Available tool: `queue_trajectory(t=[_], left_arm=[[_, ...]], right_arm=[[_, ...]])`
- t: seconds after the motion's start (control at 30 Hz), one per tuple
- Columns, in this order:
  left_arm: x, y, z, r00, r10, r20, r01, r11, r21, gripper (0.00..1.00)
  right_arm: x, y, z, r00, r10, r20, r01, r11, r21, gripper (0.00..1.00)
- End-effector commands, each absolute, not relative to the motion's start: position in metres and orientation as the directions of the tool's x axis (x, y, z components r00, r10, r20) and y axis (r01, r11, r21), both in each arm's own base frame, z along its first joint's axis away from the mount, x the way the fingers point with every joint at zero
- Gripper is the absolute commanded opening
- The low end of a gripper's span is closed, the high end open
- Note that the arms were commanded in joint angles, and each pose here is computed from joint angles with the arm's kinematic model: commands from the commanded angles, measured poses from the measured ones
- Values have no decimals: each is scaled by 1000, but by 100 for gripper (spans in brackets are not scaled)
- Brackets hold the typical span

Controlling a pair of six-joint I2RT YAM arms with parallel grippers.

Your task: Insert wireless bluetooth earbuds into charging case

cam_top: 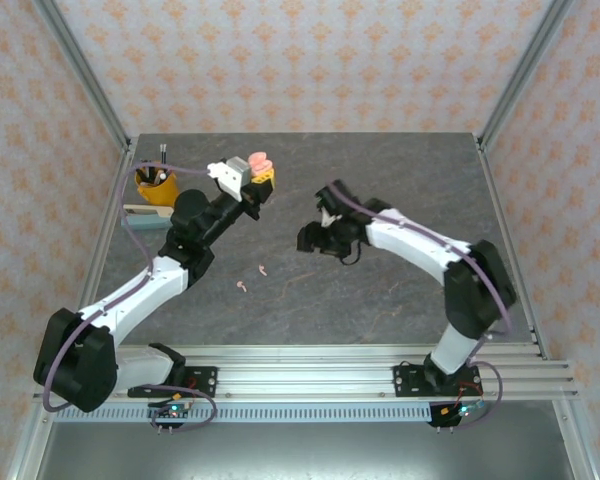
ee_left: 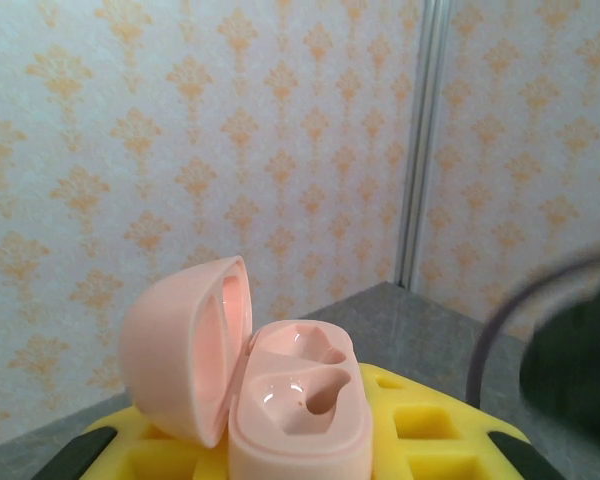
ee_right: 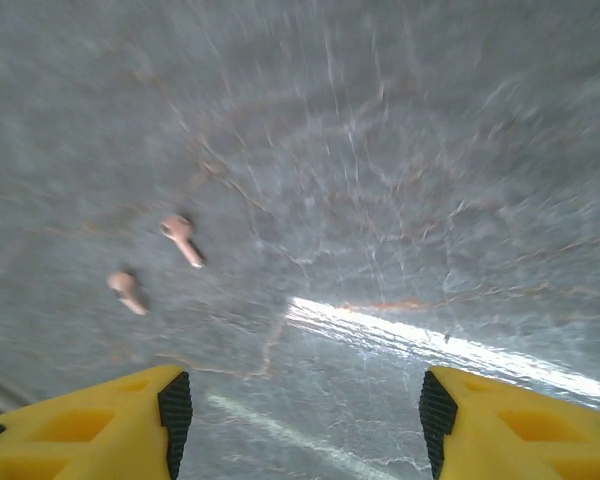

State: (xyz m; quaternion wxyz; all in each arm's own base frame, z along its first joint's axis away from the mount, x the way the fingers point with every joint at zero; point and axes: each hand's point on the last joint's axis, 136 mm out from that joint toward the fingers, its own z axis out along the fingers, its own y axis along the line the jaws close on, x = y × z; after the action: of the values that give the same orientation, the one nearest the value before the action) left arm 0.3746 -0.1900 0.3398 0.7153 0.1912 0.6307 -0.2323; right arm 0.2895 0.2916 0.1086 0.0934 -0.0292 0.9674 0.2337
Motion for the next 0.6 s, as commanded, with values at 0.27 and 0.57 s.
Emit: queue_trajectory(t=[0.27,0.57], left_arm=[[393,-136,413,273,-181,-945,442,896,-44,2],[400,-119,418,278,-198,-940,403,912,-73,2]], right_arm=[[287,361,67,-927,-227,-298,-276,952,134,57],[293,396,46,-922,-246,-298,-295,946,131,54]])
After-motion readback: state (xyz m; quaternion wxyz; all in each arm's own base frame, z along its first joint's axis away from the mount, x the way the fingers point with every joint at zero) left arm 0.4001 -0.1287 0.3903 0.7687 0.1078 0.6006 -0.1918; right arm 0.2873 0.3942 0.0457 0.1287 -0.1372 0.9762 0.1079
